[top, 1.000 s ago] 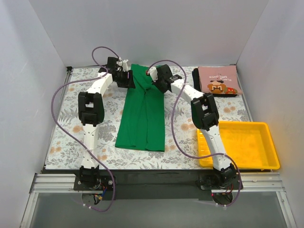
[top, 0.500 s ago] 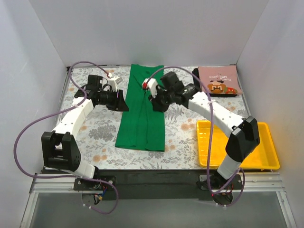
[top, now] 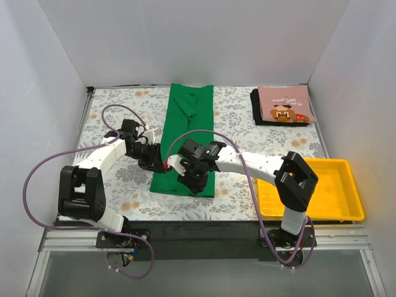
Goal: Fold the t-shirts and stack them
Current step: Fold the tshirt
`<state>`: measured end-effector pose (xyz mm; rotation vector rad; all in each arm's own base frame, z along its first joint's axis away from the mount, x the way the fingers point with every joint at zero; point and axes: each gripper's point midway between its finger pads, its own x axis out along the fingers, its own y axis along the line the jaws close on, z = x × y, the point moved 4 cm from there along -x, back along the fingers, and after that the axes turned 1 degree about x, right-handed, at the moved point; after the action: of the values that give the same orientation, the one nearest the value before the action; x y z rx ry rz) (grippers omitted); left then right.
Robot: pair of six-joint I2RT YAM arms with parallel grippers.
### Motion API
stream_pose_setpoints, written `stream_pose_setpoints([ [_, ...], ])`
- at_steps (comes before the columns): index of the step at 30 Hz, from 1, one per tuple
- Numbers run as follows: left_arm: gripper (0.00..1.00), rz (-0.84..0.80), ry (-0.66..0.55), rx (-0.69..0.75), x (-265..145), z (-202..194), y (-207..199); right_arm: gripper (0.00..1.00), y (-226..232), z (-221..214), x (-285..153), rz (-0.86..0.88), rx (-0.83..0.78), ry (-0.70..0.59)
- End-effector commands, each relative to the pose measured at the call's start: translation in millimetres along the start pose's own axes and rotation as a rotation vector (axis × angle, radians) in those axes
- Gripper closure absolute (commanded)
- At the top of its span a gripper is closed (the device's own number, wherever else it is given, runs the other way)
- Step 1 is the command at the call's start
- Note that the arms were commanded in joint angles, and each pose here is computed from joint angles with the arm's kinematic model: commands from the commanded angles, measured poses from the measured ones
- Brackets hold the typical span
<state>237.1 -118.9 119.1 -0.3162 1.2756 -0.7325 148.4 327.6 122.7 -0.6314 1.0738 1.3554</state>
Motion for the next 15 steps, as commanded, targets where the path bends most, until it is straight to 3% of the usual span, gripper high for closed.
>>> stream_pose_setpoints([
  [1, 0.72, 0.017, -0.016, -0.015, 2, 3, 1, 0.67, -7, 17, 6, -0.067, 0.069, -0.016],
  [7, 0.73, 0.035, -0.023, -0.032, 7, -2, 6, 0.67, -25, 26, 17, -0.189, 0.136, 0.003],
  [9, 0.73, 0.045, -0.033, -0.027, 6, -1, 7, 0.64, -26, 26, 21, -0.196, 0.152, 0.009],
  [10, 0.73, 0.048, -0.035, -0.025, 6, -2, 7, 0.56, -26, 26, 23, -0.194, 0.157, 0.011],
  [15, 0.73, 0.055, -0.032, -0.032, 8, -2, 9, 0.53, -24, 28, 28, -0.171, 0.184, 0.01],
])
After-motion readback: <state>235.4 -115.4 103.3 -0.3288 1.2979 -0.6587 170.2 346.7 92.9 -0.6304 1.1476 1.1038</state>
